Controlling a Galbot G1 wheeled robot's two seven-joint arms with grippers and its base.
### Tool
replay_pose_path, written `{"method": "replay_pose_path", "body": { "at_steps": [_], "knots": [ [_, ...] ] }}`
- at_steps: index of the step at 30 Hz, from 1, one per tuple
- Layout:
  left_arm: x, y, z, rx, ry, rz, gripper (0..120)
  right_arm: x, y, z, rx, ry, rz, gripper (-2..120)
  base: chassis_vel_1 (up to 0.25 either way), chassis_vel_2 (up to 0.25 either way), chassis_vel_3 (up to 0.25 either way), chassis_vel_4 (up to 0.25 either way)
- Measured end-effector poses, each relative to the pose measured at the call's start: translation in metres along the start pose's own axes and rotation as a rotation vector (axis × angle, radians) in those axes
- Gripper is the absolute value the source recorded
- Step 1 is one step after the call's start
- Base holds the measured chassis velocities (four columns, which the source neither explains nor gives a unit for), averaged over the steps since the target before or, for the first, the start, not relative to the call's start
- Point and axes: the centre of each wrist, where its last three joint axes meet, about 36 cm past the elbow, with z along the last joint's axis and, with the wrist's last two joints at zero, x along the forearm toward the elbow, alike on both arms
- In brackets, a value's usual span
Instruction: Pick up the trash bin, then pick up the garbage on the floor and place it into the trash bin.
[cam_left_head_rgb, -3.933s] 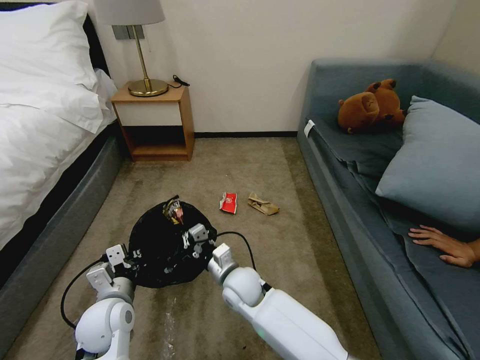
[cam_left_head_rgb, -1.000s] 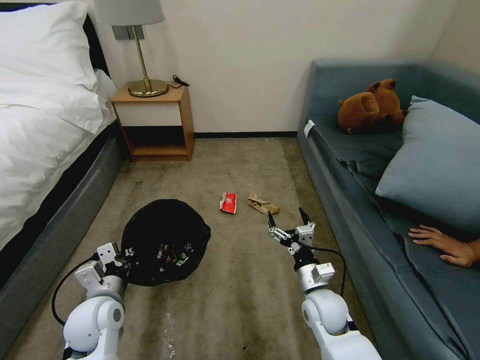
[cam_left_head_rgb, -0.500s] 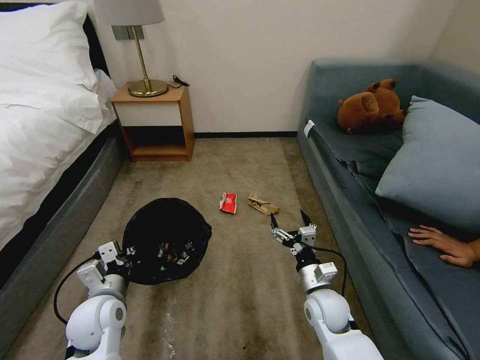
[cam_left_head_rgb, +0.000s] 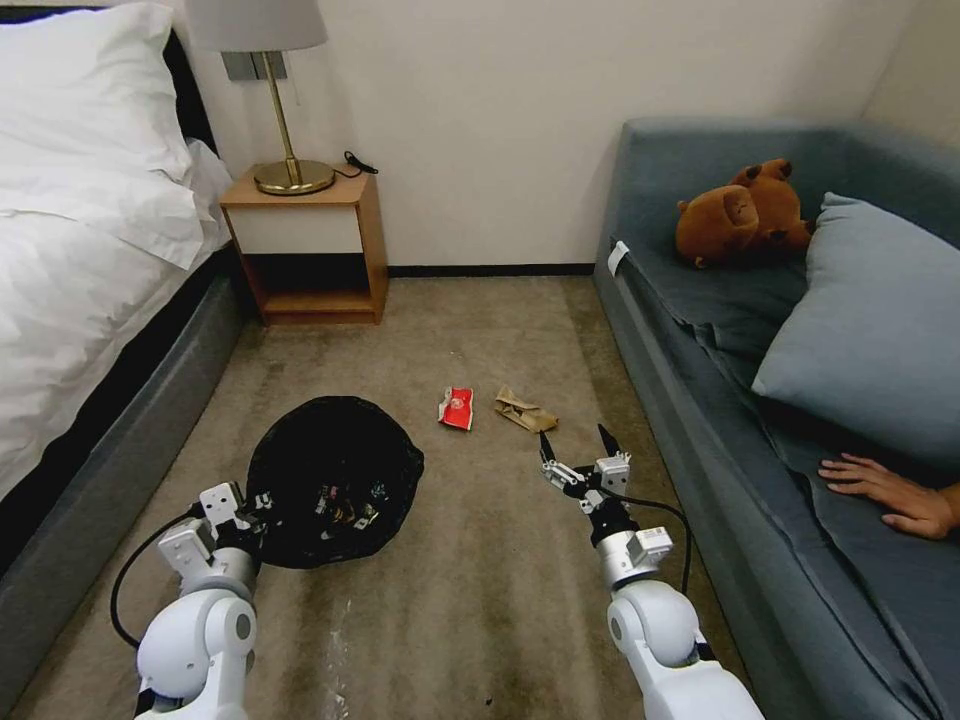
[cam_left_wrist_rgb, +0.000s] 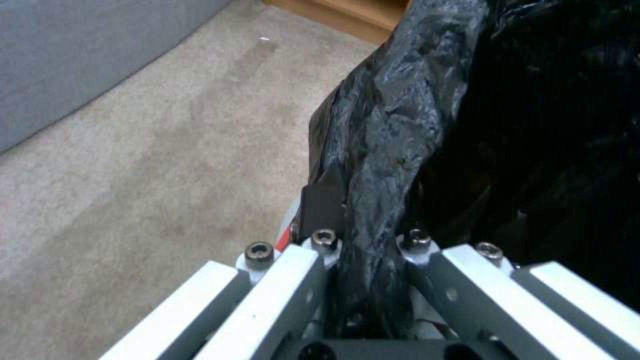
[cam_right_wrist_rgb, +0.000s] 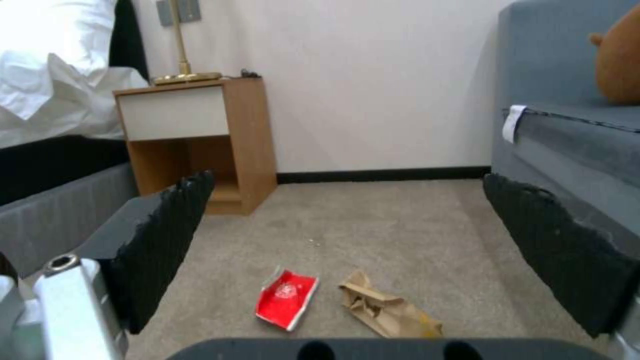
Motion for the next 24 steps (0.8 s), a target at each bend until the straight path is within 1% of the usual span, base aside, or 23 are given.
{"method": "replay_pose_path", "body": {
  "at_steps": [10, 17, 24],
  "knots": [
    [-0.0005, -0.0007, 0.0004, -0.002, -0.001, 0.001, 1, 0.0023, -0.0030, 0.0030, 0.002, 0.005, 0.007, 100, -0.066, 0.055, 0.061, -0.066],
    [-0.0002, -0.0007, 0.0012, -0.004, -0.002, 0.000, 1, 0.0001, -0.0027, 0.0013, 0.002, 0.000, 0.004, 100, -0.033, 0.033, 0.037, -0.024],
    [0.0004, 0.0004, 0.0019, -0.004, -0.003, -0.002, 1, -0.0004, -0.0014, 0.0012, -0.001, 0.000, 0.003, 100, -0.064, 0.068, 0.059, -0.065]
  ]
}}
